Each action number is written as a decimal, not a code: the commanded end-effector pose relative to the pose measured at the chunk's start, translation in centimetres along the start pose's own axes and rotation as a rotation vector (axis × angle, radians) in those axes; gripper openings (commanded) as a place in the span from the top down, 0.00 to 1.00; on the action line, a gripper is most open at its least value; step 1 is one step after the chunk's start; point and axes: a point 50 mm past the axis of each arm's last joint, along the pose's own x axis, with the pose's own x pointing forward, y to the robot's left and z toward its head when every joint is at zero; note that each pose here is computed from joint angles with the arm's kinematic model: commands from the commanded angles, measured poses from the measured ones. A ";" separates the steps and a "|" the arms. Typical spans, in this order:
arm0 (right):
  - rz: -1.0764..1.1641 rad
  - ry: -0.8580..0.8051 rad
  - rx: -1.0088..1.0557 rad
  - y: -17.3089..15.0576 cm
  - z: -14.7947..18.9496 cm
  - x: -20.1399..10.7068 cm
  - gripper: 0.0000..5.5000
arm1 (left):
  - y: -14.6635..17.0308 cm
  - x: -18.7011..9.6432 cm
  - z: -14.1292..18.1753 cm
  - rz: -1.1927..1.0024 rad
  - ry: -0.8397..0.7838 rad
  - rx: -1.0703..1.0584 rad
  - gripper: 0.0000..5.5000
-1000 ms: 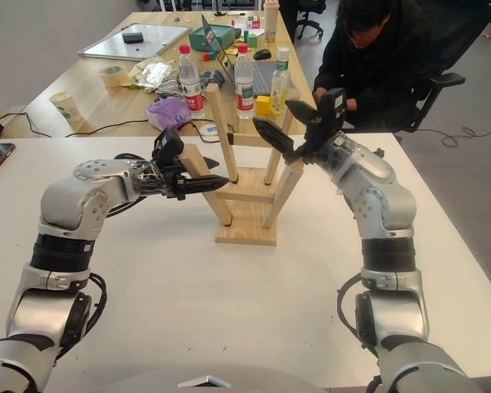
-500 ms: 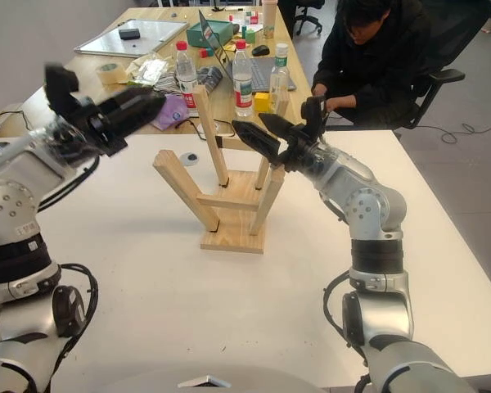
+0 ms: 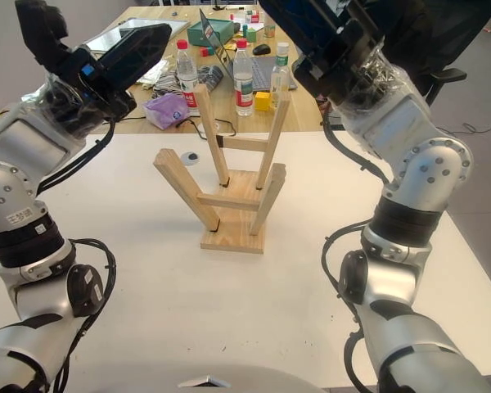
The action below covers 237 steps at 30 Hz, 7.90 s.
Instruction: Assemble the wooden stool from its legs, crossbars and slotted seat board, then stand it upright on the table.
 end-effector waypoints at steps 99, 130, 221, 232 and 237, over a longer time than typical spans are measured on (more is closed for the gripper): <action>-0.068 1.330 -0.301 -3.2 -9.6 -15.4 0.11 | 4.0 -11.3 -16.0 0.426 0.823 -0.039 0.70; -0.471 0.818 0.082 -10.4 -11.9 -16.4 0.35 | 8.2 -10.4 -16.6 0.150 0.731 -0.049 0.70; -0.013 0.472 0.783 -4.2 -3.0 -10.0 0.63 | 3.5 -11.0 -5.2 0.086 0.689 -0.669 0.65; -0.374 0.214 0.805 -9.7 -2.3 -7.8 0.75 | 9.6 -6.2 -2.3 0.528 0.437 -0.722 0.68; -0.603 0.231 0.677 -11.7 -5.3 -11.5 0.69 | 10.4 -7.0 -6.0 0.633 0.434 -0.713 0.62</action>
